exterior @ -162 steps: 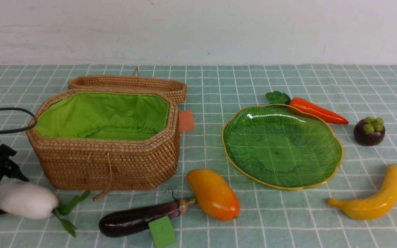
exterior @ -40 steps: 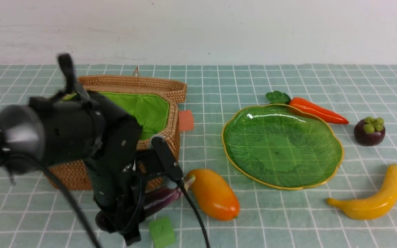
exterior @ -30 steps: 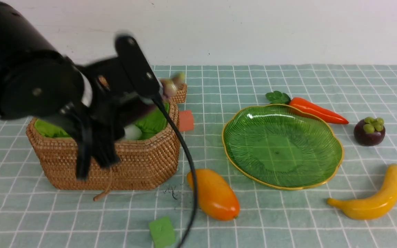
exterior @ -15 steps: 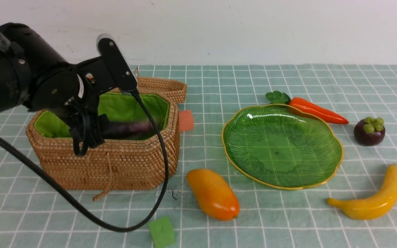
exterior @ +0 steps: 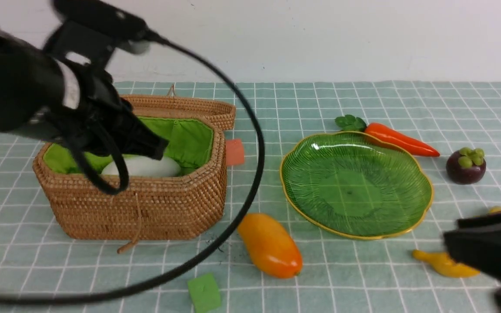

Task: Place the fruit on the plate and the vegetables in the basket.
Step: Use the right arm to grab a mango and put it into the right plate

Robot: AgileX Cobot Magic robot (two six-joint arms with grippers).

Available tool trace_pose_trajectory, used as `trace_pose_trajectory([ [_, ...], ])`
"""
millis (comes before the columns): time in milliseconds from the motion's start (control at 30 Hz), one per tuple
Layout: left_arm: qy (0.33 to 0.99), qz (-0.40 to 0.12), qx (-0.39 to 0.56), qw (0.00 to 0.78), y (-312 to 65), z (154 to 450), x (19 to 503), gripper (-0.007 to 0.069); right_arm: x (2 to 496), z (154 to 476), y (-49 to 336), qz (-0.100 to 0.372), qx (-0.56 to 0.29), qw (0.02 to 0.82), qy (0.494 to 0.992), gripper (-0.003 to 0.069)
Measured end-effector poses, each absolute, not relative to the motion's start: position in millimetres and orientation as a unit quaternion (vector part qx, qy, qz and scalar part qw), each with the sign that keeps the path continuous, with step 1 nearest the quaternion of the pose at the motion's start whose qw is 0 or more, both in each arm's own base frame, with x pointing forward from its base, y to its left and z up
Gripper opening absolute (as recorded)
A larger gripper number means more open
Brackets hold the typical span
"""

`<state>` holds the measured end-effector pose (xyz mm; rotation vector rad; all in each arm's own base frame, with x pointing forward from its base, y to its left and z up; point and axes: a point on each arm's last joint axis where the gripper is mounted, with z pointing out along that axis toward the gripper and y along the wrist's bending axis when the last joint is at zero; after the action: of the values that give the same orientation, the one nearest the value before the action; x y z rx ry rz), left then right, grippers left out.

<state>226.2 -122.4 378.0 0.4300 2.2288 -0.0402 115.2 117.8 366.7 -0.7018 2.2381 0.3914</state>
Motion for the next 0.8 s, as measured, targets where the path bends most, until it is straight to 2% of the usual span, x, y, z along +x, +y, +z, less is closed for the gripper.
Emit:
trace_pose_trajectory([
  [100, 0.879, -0.072, 0.162, 0.442, -114, 392, 186, -0.0013, 131, 362, 135, 0.127, -0.279, 0.338, 0.89, 0.0155],
  [233, 0.863, -0.13, 0.162, 0.46, -94, 389, 139, -0.0013, 155, 364, 155, 0.11, -0.283, 0.314, 0.9, 0.0158],
  [333, 0.838, -0.185, 0.161, 0.487, -75, 378, 105, -0.0013, 188, 356, 169, 0.116, -0.283, 0.274, 0.912, 0.0158],
  [500, 0.806, -0.246, 0.154, 0.516, -55, 348, 74, -0.0013, 241, 324, 195, 0.164, -0.293, 0.212, 0.918, 0.0192],
  [633, 0.788, -0.267, 0.151, 0.534, -47, 333, 63, -0.0013, 271, 301, 215, 0.176, -0.301, 0.192, 0.917, 0.0299],
  [733, 0.763, -0.289, 0.147, 0.559, -41, 331, 55, -0.0013, 302, 269, 238, 0.172, -0.303, 0.169, 0.922, 0.0519],
  [800, 0.758, -0.292, 0.146, 0.565, -40, 332, 54, -0.0013, 311, 259, 243, 0.17, -0.303, 0.163, 0.924, 0.0562],
])
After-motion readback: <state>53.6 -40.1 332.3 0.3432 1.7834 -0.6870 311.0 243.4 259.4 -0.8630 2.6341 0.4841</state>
